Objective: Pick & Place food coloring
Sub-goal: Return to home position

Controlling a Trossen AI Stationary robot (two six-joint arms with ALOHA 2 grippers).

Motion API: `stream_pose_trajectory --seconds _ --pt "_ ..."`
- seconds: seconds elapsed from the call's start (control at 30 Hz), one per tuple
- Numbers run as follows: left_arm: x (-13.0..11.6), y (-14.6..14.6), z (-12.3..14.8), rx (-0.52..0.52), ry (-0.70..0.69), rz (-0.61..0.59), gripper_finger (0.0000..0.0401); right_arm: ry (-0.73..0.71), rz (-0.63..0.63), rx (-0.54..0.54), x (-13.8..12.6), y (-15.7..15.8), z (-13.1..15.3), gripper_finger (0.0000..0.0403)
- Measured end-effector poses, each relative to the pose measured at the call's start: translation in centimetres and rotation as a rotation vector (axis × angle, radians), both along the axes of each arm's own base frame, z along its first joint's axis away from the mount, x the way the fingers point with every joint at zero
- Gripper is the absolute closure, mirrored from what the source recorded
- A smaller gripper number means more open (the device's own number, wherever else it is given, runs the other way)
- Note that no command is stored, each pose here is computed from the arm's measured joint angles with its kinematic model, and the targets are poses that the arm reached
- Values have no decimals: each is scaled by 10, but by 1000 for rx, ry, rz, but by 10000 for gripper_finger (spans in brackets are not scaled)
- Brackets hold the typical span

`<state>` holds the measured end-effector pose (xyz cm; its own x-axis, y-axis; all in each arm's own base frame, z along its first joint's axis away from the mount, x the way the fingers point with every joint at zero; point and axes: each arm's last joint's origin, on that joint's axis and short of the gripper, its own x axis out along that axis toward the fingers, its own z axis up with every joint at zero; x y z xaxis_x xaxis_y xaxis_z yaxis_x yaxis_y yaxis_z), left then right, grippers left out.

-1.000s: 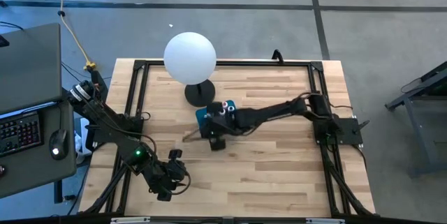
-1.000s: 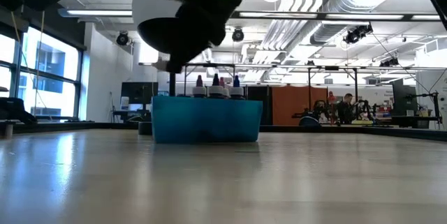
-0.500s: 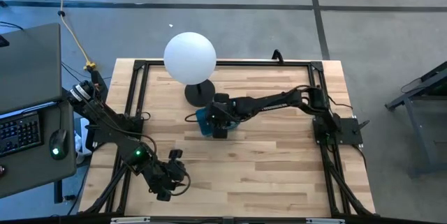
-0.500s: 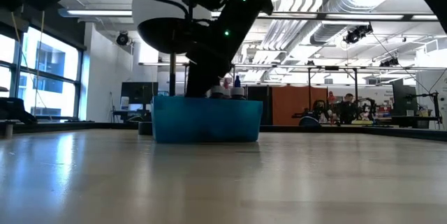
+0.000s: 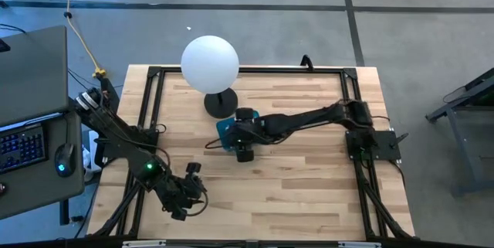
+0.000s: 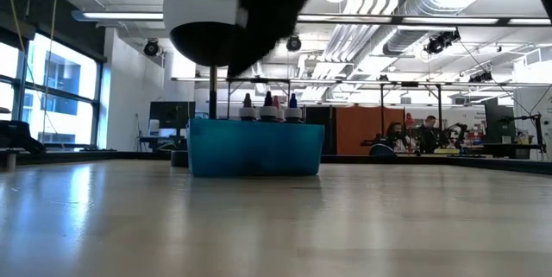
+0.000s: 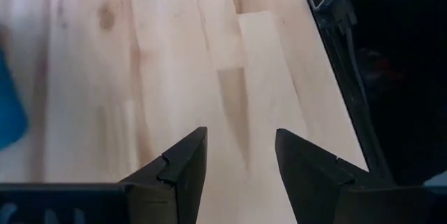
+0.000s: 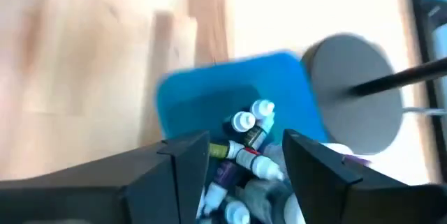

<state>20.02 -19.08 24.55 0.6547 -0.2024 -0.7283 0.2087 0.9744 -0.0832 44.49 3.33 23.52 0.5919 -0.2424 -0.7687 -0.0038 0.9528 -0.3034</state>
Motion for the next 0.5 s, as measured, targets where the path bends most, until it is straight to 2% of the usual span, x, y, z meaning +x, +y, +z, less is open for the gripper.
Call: stream_pose_trajectory --seconds 0.17,0.33,0.4,0.5 --pt "-3 19 33 34 -24 -2 233 -49 -6 73 -34 26 78 230" --pt "-20 40 71 2 -14 -14 233 -138 -26 297 -96 44 156 229" --pt "-31 53 85 1 -7 29 233 -169 6 369 -121 49 177 230" --pt "-52 76 101 44 -74 165 233 -198 63 349 -158 54 188 230"
